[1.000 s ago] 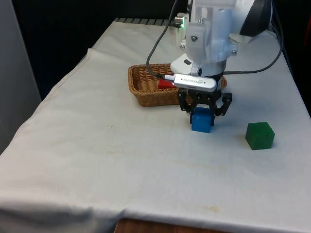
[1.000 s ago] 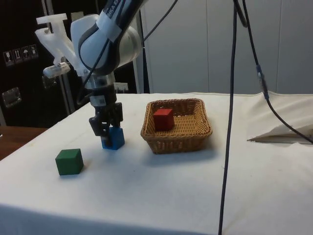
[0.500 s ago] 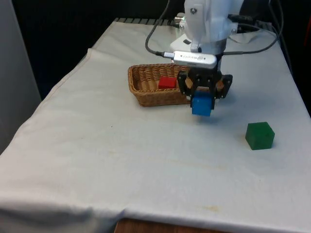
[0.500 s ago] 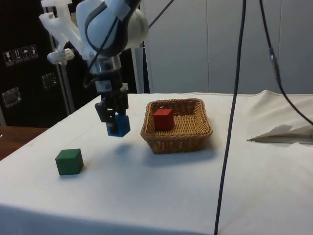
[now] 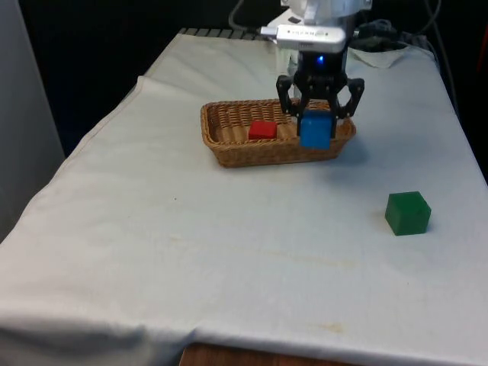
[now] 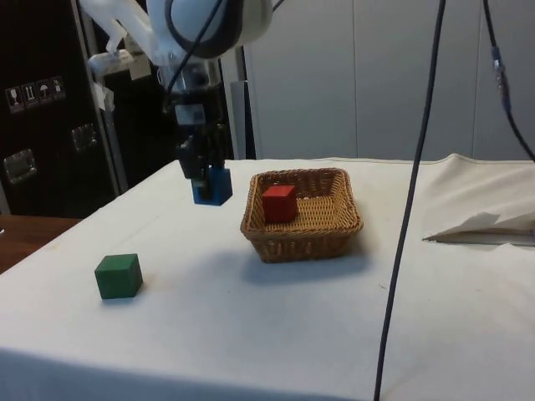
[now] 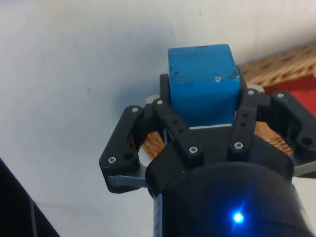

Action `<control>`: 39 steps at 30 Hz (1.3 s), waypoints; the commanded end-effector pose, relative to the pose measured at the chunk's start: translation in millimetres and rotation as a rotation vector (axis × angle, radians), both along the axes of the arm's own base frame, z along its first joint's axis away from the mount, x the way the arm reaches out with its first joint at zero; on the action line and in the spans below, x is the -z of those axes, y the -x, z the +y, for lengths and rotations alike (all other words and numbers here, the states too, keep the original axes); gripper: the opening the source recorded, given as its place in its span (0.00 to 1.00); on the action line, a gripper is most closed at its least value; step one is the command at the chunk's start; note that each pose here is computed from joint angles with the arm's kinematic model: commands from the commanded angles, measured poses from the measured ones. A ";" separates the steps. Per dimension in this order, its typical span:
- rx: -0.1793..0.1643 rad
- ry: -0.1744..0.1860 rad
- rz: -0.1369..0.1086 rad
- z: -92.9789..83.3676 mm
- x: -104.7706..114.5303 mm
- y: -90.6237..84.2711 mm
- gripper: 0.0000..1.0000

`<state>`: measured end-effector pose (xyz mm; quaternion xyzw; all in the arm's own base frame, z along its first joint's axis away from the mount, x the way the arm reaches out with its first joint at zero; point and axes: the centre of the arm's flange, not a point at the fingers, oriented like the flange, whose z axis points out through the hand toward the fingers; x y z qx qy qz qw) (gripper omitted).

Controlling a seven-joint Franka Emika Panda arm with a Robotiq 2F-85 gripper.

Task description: Pick up exactly two blocks and place them into the basket.

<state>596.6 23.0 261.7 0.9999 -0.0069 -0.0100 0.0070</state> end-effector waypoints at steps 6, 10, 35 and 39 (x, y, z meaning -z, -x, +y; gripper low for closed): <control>-0.033 -0.001 -0.018 -1.5 -27.0 13.0 0.04; -0.049 -0.005 -0.028 -2.3 -42.6 21.5 0.04; -0.090 -0.032 -0.030 -3.1 -39.0 85.1 0.04; -0.097 -0.031 -0.027 -3.3 -23.4 97.8 0.04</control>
